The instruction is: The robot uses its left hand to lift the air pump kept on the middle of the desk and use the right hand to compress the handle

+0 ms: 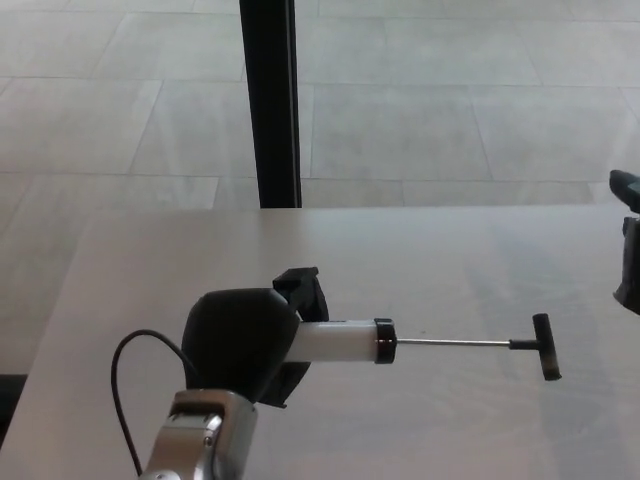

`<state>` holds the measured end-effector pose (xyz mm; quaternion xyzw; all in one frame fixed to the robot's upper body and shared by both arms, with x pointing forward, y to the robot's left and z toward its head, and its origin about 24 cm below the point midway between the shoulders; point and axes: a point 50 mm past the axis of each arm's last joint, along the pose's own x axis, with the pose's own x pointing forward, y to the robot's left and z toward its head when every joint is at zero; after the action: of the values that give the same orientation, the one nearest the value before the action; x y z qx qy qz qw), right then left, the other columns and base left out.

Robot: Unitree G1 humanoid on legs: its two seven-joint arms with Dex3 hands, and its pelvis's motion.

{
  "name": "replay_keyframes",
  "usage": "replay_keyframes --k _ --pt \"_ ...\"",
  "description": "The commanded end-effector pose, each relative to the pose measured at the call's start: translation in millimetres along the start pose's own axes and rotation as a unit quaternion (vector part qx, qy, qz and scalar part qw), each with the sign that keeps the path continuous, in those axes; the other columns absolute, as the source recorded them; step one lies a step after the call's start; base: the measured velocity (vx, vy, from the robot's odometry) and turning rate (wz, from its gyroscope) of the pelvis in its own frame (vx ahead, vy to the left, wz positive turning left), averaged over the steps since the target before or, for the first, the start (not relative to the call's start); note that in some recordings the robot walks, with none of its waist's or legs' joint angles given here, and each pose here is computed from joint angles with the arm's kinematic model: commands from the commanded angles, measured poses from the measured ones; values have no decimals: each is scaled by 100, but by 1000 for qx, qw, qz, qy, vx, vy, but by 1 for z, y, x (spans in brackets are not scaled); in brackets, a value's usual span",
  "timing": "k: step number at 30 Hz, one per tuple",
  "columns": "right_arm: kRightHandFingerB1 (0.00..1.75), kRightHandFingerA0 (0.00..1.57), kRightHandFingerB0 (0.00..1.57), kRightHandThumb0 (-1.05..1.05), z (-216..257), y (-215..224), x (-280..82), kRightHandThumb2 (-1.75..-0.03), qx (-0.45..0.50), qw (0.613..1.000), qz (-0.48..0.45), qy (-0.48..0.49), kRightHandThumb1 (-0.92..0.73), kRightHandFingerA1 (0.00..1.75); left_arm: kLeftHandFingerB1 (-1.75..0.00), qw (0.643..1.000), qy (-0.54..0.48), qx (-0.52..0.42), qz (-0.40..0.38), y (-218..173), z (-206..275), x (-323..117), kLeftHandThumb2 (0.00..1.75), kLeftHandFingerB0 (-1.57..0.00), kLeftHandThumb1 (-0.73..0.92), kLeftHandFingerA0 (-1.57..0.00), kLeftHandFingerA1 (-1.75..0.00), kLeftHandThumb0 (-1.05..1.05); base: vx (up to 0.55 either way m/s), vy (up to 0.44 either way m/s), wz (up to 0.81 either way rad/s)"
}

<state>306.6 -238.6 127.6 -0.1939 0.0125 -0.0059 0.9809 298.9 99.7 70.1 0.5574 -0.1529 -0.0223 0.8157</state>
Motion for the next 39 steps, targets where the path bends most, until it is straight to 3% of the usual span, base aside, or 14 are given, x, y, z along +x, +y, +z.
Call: replay_keyframes --k 1,4,7,8,10,11,13,14,19,25,26,32,33,39 --pt "16 0 12 -92 -5 4 -2 -127 -5 999 7 30 -90 13 -131 1000 -19 6 5 4 -3 0 121 -100 49 -127 -151 -11 0 0 0" --pt "9 0 7 -94 -1 5 1 -129 4 999 8 32 -92 13 -155 1000 -18 6 3 3 -4 -1 127 -78 49 -94 -175 -8 0 0 0" --pt "1 0 0 -100 -1 8 4 -131 35 998 4 42 -92 15 -168 1000 -12 -1 4 4 -5 0 123 -69 52 -90 -175 -5 0 0 0" --pt "2 0 0 -99 -4 10 5 -131 40 998 3 47 -91 18 -134 1000 -12 2 9 4 -5 1 120 -100 52 -123 -151 -8 0 0 0" --pt "3 0 0 -98 -6 13 5 -131 47 997 2 53 -90 20 -133 1000 -13 4 18 7 -4 4 121 -100 54 -124 -151 -8 0 0 0" --pt "2 0 0 -100 -8 16 5 -131 58 997 2 58 -89 20 -155 1000 -11 9 20 9 -4 6 122 -77 53 -91 -175 -7 0 0 0" --pt "0 0 0 -95 -10 20 5 -92 71 995 8 62 -92 0 -152 999 -13 2 29 12 -2 9 124 -79 52 -96 -175 -7 0 0 0" --pt "0 0 0 -104 -10 22 4 -132 68 996 10 64 -92 18 -154 1000 -10 2 28 12 -2 10 125 -79 52 -96 -175 -7 0 0 0" --pt "0 0 0 -97 -8 32 5 -89 83 994 9 63 -92 0 -152 999 0 -11 31 16 0 14 120 -78 55 -96 -175 -9 0 0 0" --pt "0 0 0 -97 -11 46 2 -99 120 990 15 67 -92 0 -165 997 6 -36 61 24 4 23 121 -73 50 -98 -175 -7 0 0 0" --pt "0 0 0 -98 -11 47 2 -99 123 990 15 67 -92 0 -132 997 5 -37 63 25 4 24 119 -100 47 -128 -151 -15 0 0 0" --pt "0 0 0 -97 -9 51 2 -99 142 987 10 71 -92 0 -131 998 6 -37 60 25 4 23 119 -100 47 -126 -148 -17 0 0 0" --pt "1 0 0 -99 -8 51 2 -101 147 987 11 70 -92 0 -166 997 7 -42 60 24 4 23 123 -72 47 -96 -175 -10 0 0 0" --pt "0 0 0 -96 -3 53 5 -88 144 988 22 57 -92 0 -160 997 8 -46 67 21 3 23 124 -77 45 -96 -175 -9 0 0 0"
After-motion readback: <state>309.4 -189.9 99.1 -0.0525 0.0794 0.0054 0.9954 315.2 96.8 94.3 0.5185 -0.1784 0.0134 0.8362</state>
